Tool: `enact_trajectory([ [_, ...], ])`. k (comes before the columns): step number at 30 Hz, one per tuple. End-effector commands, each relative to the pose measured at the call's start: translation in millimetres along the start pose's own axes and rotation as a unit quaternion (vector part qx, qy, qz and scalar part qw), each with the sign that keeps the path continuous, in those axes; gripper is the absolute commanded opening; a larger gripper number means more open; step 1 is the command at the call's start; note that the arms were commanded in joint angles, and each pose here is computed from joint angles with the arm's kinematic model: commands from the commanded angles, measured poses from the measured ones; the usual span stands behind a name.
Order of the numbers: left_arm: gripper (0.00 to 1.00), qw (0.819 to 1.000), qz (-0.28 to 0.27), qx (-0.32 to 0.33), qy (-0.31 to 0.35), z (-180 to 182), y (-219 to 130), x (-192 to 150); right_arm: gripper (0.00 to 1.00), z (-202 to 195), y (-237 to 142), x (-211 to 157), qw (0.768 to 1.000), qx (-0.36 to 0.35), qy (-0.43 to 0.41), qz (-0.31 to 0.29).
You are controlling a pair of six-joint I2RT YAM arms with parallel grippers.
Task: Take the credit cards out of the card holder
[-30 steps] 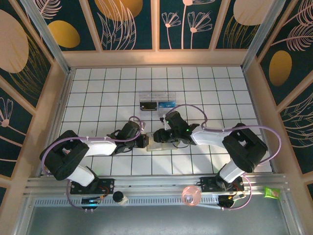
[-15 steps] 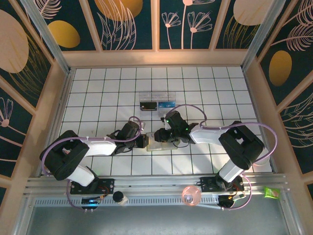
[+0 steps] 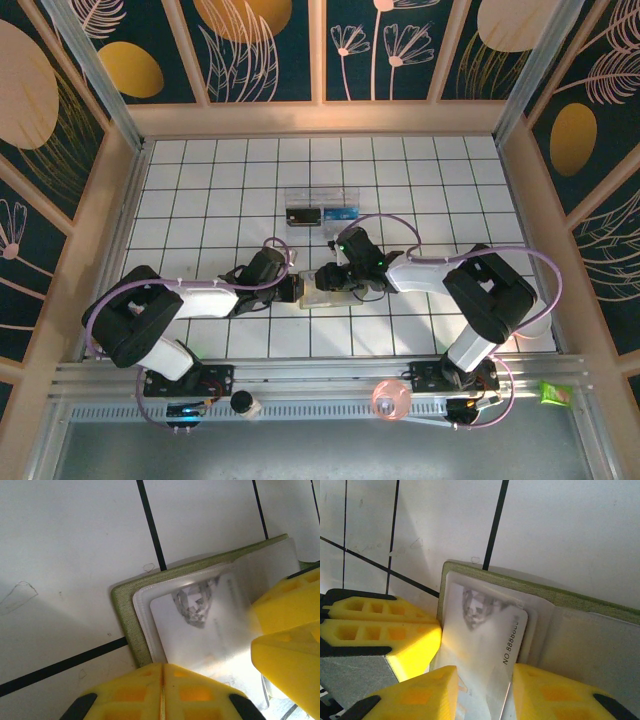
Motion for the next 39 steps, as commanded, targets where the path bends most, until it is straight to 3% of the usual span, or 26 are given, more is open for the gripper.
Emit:
enact_trajectory([
  [1, 0.09, 0.999, 0.045, 0.013, -0.001, 10.4, 6.1, -21.1, 0.34, 10.9, -1.2, 4.5, 1.000, -0.002, -0.018, -0.008],
  [6, 0.09, 0.999, 0.046, 0.015, -0.001, 11.2, 5.8, -21.6, 0.34, 5.2, -11.0, 10.0, 0.998, -0.038, -0.017, -0.042],
  [11, 0.08, 0.999, 0.047, 0.015, -0.002, 12.2, 6.7, -22.4, 0.34, 13.1, -17.6, 13.7, 0.998, -0.028, -0.027, -0.055],
  [29, 0.07, 0.999, 0.046, 0.013, 0.002, 10.6, 6.4, -20.9, 0.34, 22.1, 0.2, 2.7, 0.999, -0.004, -0.038, -0.015],
  [39, 0.07, 0.999, 0.047, 0.015, 0.003, 11.4, 6.1, -21.6, 0.34, 11.7, -2.5, -5.1, 0.999, -0.030, -0.010, 0.000],
])
Point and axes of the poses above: each hand's point on the last joint's axis, 136 mm out from that joint toward the fingers, its own y axis out along the fingers, its own z axis along the line the jaws close on, x = y × z, the point moved 5 cm from there along -y, back along the fingers, and after that the axes turned 7 degrees about y, right-handed, at the moved point
